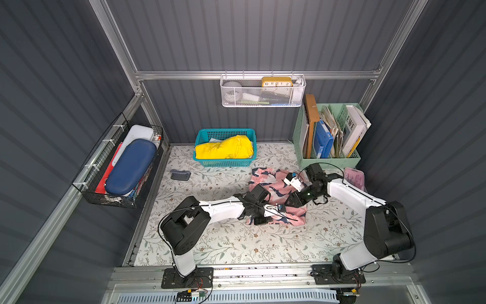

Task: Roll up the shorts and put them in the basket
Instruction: Roll the shorts at the center of the board.

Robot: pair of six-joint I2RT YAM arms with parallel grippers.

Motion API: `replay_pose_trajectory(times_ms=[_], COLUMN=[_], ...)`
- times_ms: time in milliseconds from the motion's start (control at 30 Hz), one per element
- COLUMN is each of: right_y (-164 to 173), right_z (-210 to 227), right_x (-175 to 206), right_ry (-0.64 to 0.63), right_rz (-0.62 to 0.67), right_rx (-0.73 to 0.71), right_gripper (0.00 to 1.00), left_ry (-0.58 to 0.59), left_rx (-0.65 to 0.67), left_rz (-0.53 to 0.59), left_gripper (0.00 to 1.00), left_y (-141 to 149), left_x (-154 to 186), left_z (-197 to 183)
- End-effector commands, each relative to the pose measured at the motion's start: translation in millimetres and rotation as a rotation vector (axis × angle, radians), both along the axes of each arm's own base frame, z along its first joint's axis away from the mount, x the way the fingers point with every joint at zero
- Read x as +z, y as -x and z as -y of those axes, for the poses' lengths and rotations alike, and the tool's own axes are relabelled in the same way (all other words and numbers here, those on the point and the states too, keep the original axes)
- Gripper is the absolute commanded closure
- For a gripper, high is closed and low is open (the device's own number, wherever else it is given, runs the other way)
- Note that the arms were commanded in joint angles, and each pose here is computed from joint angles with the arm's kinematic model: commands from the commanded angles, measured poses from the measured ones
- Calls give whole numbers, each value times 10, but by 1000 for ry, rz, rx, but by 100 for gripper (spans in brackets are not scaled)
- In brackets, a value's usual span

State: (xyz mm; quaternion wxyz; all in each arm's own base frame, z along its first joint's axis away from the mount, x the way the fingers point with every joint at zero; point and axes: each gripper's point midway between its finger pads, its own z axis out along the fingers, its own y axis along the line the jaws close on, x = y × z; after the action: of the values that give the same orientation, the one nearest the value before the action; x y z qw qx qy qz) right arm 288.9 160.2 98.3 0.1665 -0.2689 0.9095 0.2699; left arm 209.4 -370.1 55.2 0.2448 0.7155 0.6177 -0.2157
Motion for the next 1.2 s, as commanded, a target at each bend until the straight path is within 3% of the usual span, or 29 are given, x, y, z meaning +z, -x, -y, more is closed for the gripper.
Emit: replay_pose_trajectory(times_ms=[0, 267, 467, 633, 800, 1167], right_y=[-231, -220, 32, 268, 590, 772], right_z=[244, 439, 295, 167, -93, -168], right_x=[75, 578, 855, 889, 737, 514], right_ry=[88, 126, 37, 33, 120, 270], right_rz=[160, 508, 749, 846, 987, 1059], right_rx=[-114, -149, -10, 126, 399, 551], right_gripper=[54, 54, 51, 47, 39, 36], left_ry=[-29, -41, -11, -45, -111, -193], left_rx=[-31, -32, -37, -20, 11, 127], left_rz=[-151, -336, -460, -560, -615, -678], left_gripper=[71, 70, 69, 69, 69, 69], left_y=[217, 192, 140, 87, 32, -210], left_x=[5, 155, 294, 256, 82, -283], left_z=[-20, -22, 37, 37, 1, -130])
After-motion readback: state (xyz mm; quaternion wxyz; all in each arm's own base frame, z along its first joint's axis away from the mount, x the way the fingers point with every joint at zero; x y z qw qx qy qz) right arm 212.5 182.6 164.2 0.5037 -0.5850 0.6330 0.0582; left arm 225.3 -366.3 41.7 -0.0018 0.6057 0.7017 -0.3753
